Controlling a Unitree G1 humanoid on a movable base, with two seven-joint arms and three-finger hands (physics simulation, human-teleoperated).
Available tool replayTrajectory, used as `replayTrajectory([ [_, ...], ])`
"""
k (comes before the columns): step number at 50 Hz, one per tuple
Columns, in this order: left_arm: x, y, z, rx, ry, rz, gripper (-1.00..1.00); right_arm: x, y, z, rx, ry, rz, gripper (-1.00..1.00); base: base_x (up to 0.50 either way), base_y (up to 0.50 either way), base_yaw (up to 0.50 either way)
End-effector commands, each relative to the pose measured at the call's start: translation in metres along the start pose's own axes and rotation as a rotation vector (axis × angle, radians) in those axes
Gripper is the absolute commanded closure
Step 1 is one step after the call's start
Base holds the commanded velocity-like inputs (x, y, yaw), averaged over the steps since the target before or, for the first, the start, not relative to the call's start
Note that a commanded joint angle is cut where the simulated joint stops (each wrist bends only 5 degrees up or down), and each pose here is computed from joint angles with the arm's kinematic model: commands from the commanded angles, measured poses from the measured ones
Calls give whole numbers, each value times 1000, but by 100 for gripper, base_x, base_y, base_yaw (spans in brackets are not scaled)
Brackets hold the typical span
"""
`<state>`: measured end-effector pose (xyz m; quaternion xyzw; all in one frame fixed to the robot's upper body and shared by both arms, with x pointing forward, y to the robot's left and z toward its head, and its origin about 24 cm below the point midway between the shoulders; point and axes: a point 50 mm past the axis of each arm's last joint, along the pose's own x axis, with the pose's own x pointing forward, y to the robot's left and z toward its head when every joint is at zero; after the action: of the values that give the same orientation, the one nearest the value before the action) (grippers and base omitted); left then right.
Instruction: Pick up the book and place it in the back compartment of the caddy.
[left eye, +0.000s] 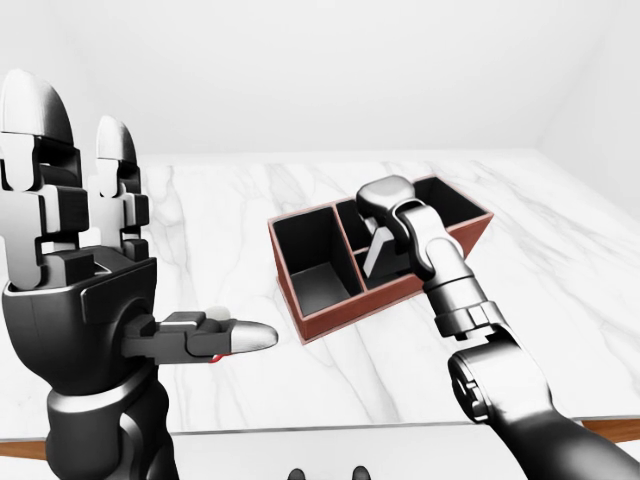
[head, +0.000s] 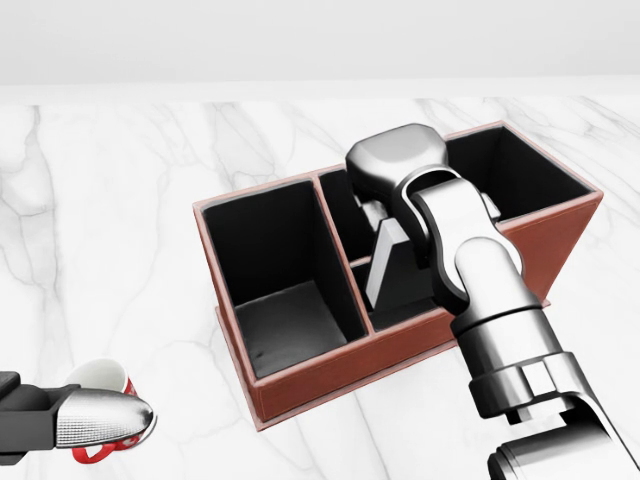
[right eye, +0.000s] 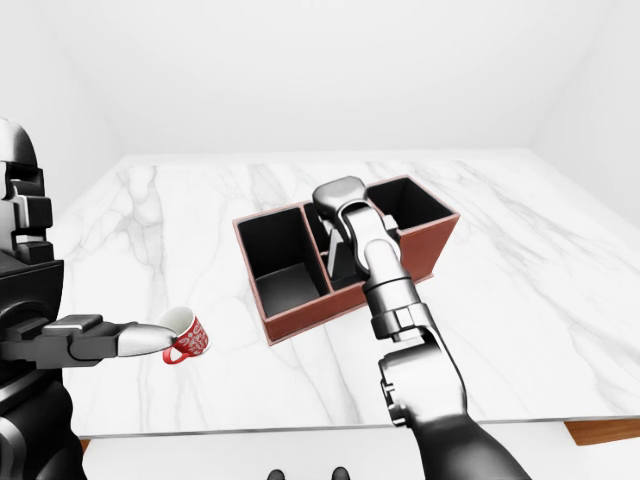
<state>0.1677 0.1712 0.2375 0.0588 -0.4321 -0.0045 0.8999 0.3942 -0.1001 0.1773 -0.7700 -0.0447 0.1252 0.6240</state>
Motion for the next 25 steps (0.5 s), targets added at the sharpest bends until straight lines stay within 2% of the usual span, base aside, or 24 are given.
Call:
replayTrajectory([
  [1,0,0,1,1,-3,1,-100,2,3,-3,-17,13,-27,100,0,0,0],
  [25,0,-1,-1,-3,4,-4,-100,7,4,-9,-7,22,-63,100,0,0,0],
])
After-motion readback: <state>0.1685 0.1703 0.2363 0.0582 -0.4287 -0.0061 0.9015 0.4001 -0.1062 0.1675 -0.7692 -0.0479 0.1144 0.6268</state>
